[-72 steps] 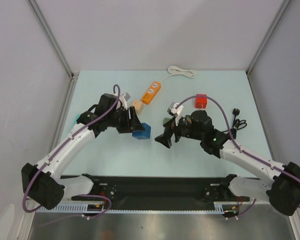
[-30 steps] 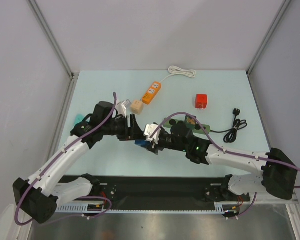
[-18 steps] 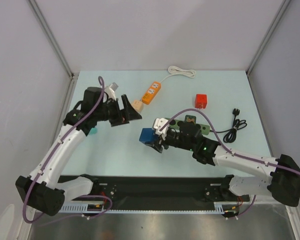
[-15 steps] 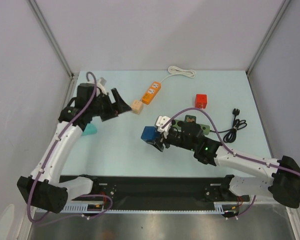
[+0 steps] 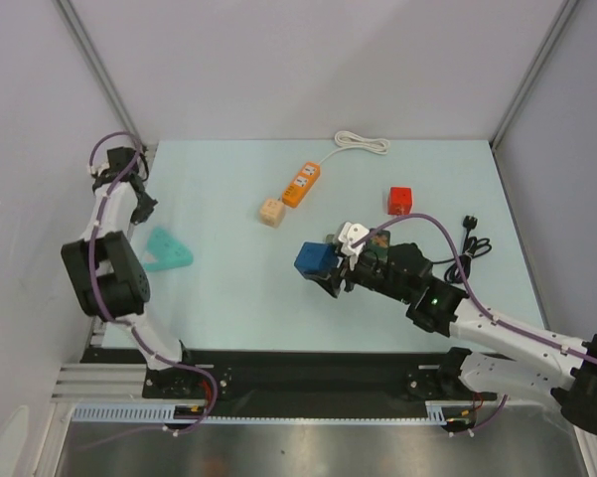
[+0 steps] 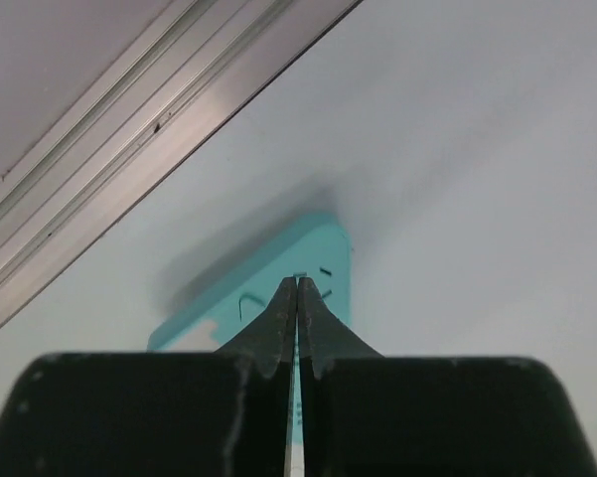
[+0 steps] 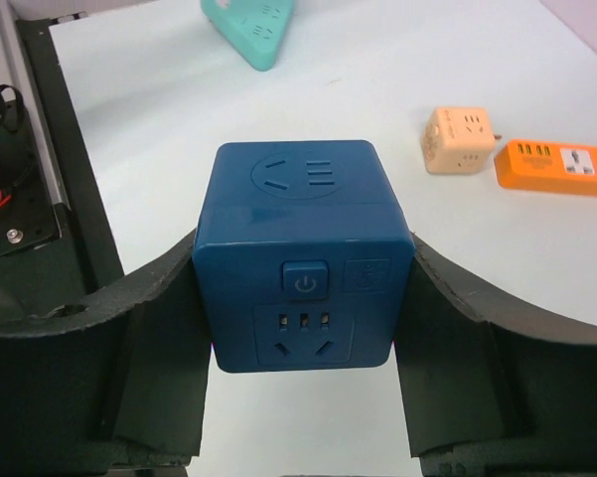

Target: Insert the plug

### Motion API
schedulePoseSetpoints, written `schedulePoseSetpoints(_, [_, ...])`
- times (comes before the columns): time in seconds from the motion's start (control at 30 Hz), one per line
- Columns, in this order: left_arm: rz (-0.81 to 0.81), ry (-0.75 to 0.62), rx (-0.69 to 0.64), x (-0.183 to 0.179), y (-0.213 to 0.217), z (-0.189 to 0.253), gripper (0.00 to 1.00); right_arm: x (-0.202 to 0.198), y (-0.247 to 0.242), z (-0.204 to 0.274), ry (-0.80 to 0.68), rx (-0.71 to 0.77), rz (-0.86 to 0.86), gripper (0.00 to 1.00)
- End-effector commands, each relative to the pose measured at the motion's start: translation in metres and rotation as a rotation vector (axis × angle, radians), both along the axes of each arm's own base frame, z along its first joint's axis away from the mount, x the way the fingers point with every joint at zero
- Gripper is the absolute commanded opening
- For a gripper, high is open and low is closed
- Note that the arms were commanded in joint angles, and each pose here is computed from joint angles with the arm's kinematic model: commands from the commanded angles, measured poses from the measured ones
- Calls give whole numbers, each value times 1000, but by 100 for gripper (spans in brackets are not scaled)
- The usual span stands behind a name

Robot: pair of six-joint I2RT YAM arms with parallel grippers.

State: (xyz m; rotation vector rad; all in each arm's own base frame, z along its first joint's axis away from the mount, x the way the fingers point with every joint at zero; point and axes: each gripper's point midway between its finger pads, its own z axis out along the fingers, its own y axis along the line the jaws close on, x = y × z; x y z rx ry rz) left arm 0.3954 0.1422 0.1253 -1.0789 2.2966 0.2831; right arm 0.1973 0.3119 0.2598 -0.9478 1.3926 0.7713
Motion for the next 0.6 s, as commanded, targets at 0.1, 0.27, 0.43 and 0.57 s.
schedulePoseSetpoints(0.1, [98, 108, 139, 9, 51, -14, 0, 4, -2, 32, 25, 67, 7, 0])
schedulePoseSetpoints(0.27, [96, 175, 130, 19, 70, -41, 0, 5, -1, 36, 40, 72, 3, 0])
schedulePoseSetpoints(0.43, [1, 230, -8, 16, 36, -83, 0, 11, -4, 34, 41, 70, -21, 0])
schedulePoseSetpoints(0.57, [-53, 254, -103, 3, 8, -103, 0, 21, -9, 31, 79, 54, -54, 0])
